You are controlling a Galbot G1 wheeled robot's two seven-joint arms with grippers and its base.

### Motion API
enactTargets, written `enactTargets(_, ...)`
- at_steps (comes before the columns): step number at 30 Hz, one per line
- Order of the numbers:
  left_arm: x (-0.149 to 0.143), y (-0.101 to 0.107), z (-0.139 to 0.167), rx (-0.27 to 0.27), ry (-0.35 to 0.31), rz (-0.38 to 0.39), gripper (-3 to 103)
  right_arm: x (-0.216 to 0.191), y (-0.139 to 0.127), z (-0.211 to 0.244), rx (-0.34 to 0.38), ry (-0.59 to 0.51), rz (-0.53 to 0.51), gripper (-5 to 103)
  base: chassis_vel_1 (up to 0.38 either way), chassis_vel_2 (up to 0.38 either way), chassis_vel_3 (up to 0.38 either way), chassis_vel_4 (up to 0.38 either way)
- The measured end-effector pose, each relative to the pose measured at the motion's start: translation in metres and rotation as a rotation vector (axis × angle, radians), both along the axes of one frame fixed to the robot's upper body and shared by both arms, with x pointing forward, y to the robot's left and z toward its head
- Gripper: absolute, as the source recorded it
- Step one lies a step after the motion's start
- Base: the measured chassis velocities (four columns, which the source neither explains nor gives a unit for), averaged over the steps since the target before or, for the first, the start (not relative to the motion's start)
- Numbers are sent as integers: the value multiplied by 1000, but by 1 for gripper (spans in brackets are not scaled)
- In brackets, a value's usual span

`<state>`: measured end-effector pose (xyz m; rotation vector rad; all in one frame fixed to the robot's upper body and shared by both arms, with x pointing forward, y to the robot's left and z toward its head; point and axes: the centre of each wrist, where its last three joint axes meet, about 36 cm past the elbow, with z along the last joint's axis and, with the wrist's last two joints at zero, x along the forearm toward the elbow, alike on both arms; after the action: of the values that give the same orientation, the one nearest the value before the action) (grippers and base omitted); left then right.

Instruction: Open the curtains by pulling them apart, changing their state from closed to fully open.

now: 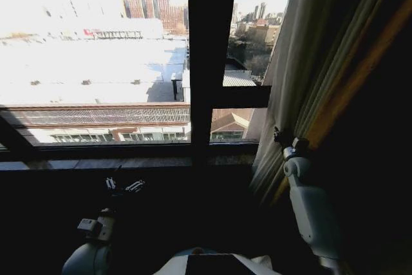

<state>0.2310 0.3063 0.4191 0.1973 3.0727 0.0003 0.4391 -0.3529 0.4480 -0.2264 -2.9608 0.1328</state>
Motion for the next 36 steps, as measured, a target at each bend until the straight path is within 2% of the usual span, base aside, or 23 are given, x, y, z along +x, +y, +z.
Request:
enactTargets(1,0,0,0,-1,1,0,100,-7,3,-2,-2,11,8,51,0,0,0,0)
enactTargets(3,0,0,-1,-2,3,0,100,-14,6,-3,-3,19,14,51,0,0,0,0)
enactTargets(7,2,-1,-7,-10,13,-1,100,-49,19,1,-9,31,44,73,0,0,0,0)
enactTargets(9,2,-1,-7,-11,13,0,100,-55,22,2,-10,29,51,73,0,0,0,0)
enactTargets(11,4,-1,-8,-15,12,3,100,-74,32,12,-12,15,74,84,0,0,0,0)
enactTargets(12,4,-1,-8,-15,12,3,100,-74,32,12,-12,15,74,84,0,0,0,0)
enactTargets(15,5,0,-8,-19,6,7,100,-89,44,27,-8,-21,98,98,0,0,0,0)
enactTargets(18,6,0,-9,-22,5,8,100,-93,48,33,-16,-37,111,100,0,0,0,0)
enactTargets(25,8,-1,-10,-32,3,9,100,-97,58,36,-88,-88,124,100,0,0,0,0)
enactTargets(36,8,-1,-10,-32,3,8,100,-98,60,28,-100,-77,118,100,68,52,-69,-60)
